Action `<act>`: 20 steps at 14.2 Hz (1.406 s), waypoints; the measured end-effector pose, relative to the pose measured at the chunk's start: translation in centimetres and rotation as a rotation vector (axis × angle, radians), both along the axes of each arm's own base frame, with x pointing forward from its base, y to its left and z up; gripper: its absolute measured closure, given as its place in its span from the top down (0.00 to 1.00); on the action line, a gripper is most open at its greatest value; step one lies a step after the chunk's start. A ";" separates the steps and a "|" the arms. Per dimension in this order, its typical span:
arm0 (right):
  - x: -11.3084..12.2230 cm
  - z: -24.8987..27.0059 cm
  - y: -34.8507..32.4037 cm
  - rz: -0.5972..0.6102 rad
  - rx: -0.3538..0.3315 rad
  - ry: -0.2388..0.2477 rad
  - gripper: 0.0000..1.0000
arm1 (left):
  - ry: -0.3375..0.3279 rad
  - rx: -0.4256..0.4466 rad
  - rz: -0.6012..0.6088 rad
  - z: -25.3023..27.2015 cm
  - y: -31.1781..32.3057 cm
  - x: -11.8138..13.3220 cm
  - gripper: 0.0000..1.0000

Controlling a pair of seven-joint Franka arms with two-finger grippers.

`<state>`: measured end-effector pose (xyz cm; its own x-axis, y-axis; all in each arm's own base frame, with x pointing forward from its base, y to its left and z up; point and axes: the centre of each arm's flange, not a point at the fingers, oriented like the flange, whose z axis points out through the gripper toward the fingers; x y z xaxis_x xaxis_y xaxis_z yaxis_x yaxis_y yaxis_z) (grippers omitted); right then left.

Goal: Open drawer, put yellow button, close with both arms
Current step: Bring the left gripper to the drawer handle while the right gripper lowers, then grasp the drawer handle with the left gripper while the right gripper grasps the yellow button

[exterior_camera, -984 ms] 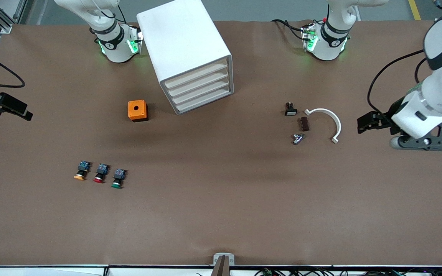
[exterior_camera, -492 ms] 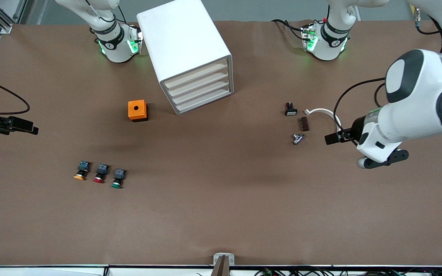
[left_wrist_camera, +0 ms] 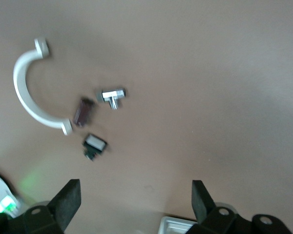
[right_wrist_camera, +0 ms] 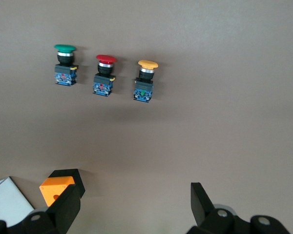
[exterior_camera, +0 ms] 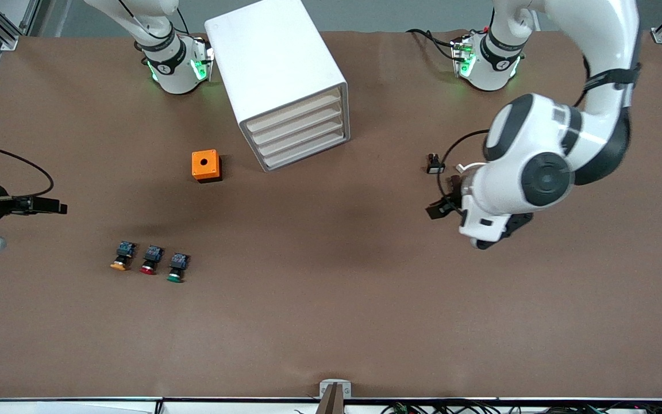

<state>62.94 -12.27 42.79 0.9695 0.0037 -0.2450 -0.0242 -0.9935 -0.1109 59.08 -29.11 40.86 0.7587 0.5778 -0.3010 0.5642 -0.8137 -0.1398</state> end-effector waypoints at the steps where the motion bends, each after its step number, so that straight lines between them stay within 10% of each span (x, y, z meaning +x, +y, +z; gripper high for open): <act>1: 0.2 -1.2 0.0 0.000 0.002 0.013 1.00 | 0.035 -0.013 0.045 -0.9 -1.3 -0.5 1.00; 9: 2.1 -10.4 -0.2 -0.110 -0.037 0.001 1.00 | 0.619 0.025 0.530 -8.7 -5.1 -4.0 1.00; 13: 2.4 -15.4 0.1 -0.150 -0.054 -0.014 1.00 | 0.759 0.167 0.753 -11.5 -5.8 -4.2 1.00; 20: 1.2 -21.9 0.7 -0.212 -0.070 0.010 1.00 | 0.942 0.235 0.750 -11.0 -9.5 -7.3 1.00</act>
